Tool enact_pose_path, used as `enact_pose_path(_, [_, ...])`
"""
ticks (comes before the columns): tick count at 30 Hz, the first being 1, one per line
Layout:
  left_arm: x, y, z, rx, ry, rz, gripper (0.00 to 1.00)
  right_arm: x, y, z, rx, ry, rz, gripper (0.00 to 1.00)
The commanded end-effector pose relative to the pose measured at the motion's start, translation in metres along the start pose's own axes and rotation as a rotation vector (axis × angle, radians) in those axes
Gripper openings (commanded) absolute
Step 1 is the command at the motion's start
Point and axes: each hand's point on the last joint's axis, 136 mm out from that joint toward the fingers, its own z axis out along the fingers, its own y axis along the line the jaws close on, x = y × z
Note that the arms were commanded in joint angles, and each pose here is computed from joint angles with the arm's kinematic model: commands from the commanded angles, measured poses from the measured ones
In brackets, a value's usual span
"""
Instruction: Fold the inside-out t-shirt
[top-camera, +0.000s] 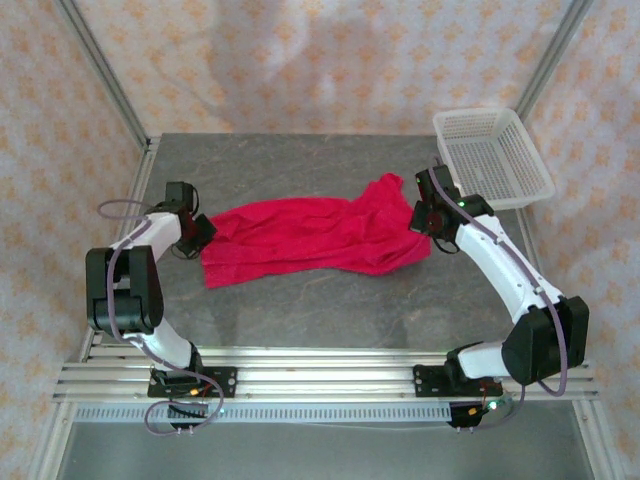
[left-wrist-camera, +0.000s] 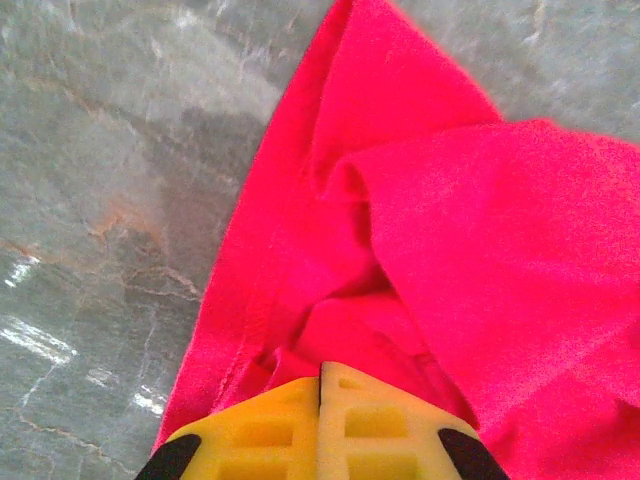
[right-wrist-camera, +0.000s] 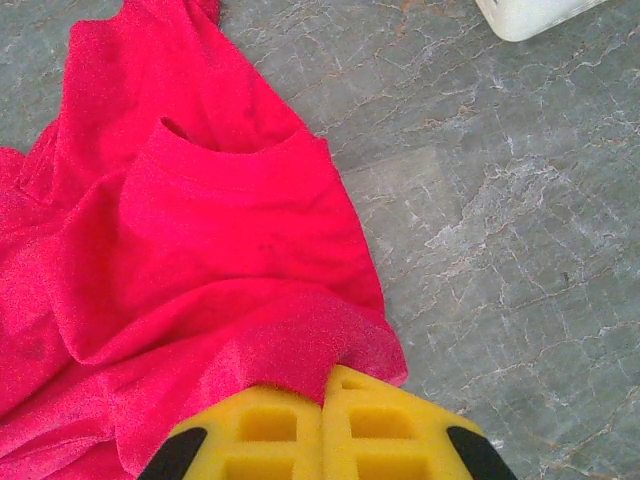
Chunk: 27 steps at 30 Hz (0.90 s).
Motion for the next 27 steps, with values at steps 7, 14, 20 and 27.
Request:
enact_pose_path(7, [-0.051,-0.032,-0.115,0.023,-0.235,0.066,0.0,-0.047,0.003,-0.039,-0.007,-0.154,0.012,0.0])
enact_pose_path(14, [-0.061,-0.055,-0.164,0.129,-0.305,0.084,0.0,-0.077,0.011,-0.065,-0.041,-0.234,0.03,0.0])
enact_pose_path(20, [-0.034,-0.054,-0.123,0.143,-0.157,0.133,0.24,-0.072,0.016,-0.059,-0.072,-0.216,0.043,0.0])
enact_pose_path(27, [-0.012,-0.025,-0.07,-0.007,-0.044,0.155,0.32,-0.069,0.017,-0.053,-0.073,-0.203,0.038,0.0])
